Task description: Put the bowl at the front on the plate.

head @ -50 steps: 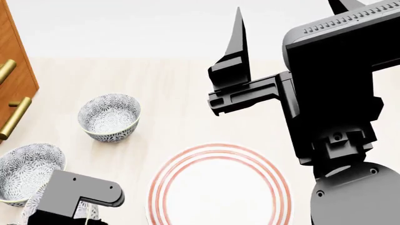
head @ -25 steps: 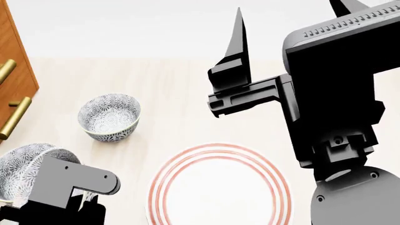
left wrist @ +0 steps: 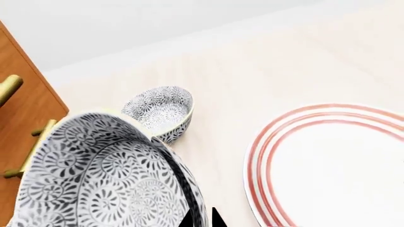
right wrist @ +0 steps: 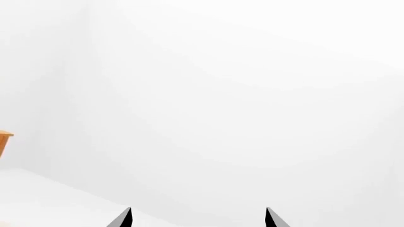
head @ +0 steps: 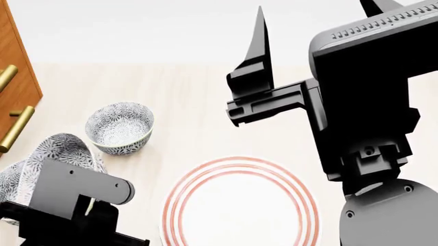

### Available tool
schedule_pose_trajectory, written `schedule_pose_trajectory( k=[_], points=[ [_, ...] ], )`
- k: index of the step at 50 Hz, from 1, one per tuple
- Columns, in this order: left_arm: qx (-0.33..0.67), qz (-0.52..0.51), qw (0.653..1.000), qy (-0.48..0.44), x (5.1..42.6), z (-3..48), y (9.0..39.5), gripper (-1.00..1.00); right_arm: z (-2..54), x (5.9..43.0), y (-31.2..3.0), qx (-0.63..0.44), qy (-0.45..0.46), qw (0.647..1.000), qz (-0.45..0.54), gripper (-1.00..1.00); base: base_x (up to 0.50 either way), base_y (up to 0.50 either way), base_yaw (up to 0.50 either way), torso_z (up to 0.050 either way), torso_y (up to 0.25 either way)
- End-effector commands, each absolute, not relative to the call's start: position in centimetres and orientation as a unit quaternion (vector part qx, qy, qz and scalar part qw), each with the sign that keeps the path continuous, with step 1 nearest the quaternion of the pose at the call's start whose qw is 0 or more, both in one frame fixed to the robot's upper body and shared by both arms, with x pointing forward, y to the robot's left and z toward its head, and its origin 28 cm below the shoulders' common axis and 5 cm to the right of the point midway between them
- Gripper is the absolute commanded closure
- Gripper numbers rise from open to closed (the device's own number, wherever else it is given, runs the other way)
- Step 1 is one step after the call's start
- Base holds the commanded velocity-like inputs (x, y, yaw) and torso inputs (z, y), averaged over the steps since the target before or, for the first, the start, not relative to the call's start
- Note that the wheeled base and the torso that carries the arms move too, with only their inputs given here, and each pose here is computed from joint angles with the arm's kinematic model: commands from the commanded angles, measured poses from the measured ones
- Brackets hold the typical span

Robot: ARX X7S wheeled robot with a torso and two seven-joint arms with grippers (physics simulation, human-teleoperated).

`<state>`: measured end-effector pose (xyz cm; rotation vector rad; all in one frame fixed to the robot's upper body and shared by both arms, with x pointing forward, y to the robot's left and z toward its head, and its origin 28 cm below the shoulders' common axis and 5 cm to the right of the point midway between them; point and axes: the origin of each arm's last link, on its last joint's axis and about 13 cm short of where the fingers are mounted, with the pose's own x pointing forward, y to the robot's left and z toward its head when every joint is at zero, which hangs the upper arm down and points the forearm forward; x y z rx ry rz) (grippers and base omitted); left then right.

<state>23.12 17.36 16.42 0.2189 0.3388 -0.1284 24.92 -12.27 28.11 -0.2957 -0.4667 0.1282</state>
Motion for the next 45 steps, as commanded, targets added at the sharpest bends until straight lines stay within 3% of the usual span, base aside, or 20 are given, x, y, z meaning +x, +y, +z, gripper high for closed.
schedule_pose_trajectory(
  k=[1,45],
  points=[
    [0.125,-0.068,0.982,0.126,23.7,17.4,17.3,1.00,28.3,25.2,-12.2,-0.146,-0.232,0.959,0.067,-1.00,0.00,0.00,0.00,0.000,0.000],
    [0.171,-0.101,0.978,0.065,26.8,21.5,16.9,1.00,28.6,25.2,-12.1,-0.147,-0.243,0.956,0.070,-1.00,0.00,0.00,0.00,0.000,0.000]
  ],
)
